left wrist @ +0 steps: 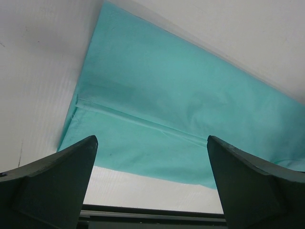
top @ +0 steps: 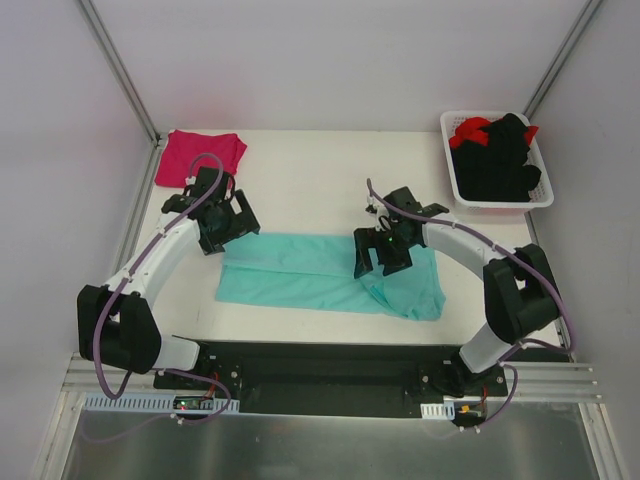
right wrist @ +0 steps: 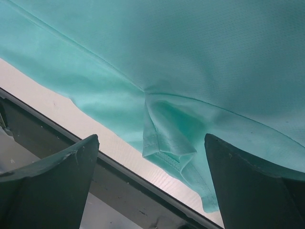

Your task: Fold and stack the t-shirts

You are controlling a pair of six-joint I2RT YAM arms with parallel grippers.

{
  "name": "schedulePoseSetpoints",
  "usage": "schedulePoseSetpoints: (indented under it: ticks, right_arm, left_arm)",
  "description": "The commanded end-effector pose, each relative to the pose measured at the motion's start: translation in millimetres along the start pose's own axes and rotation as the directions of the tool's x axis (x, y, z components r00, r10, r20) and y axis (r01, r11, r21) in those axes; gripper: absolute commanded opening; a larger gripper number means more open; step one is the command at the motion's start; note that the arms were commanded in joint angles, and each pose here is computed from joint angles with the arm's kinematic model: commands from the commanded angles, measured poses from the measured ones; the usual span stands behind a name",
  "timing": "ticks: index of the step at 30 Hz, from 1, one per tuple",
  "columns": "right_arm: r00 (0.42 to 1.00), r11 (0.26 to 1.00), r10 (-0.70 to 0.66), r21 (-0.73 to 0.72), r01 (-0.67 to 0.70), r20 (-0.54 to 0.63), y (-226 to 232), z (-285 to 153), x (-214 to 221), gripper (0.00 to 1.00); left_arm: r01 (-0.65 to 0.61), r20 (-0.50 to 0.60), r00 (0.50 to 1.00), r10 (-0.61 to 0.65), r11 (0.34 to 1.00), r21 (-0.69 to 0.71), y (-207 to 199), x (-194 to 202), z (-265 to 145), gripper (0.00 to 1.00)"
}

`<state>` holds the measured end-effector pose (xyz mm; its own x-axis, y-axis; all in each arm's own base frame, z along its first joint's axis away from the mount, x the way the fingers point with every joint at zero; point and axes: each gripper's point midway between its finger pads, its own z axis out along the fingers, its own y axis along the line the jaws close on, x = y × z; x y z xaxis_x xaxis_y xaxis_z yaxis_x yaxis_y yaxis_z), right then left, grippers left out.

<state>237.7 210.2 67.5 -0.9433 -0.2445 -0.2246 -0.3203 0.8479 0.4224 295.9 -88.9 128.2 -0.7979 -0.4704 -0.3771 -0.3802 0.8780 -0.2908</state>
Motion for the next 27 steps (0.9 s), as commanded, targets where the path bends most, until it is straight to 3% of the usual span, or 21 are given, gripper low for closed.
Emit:
schedulePoseSetpoints:
  ticks: [1, 19, 27]
  right_arm:
    - [0.999, 0.999, -0.022, -0.036, 0.023, 0.026, 18.0, -0.3, -12.9, 0.96]
    - [0.995, 0.997, -0.068, -0.029, 0.066, -0.075, 68.9, 15.1, 25.6, 0.96]
    - [0.989, 0.996, -0.077, 0.04, 0.082, -0.13, 60.4, 31.3, 56.8, 0.96]
  left_arm:
    - [-0.007, 0.008, 1.0, 0.008, 1.0, -0.027, 11.8, 0.5, -8.0, 0.99]
    - [0.008, 0.026, 1.0, -0.008, 1.0, 0.005, 9.0, 0.9, -20.1, 0.99]
    - [0.003, 0.039, 0.999, -0.004, 1.0, 0.013, 10.2, 1.7, -27.1, 0.99]
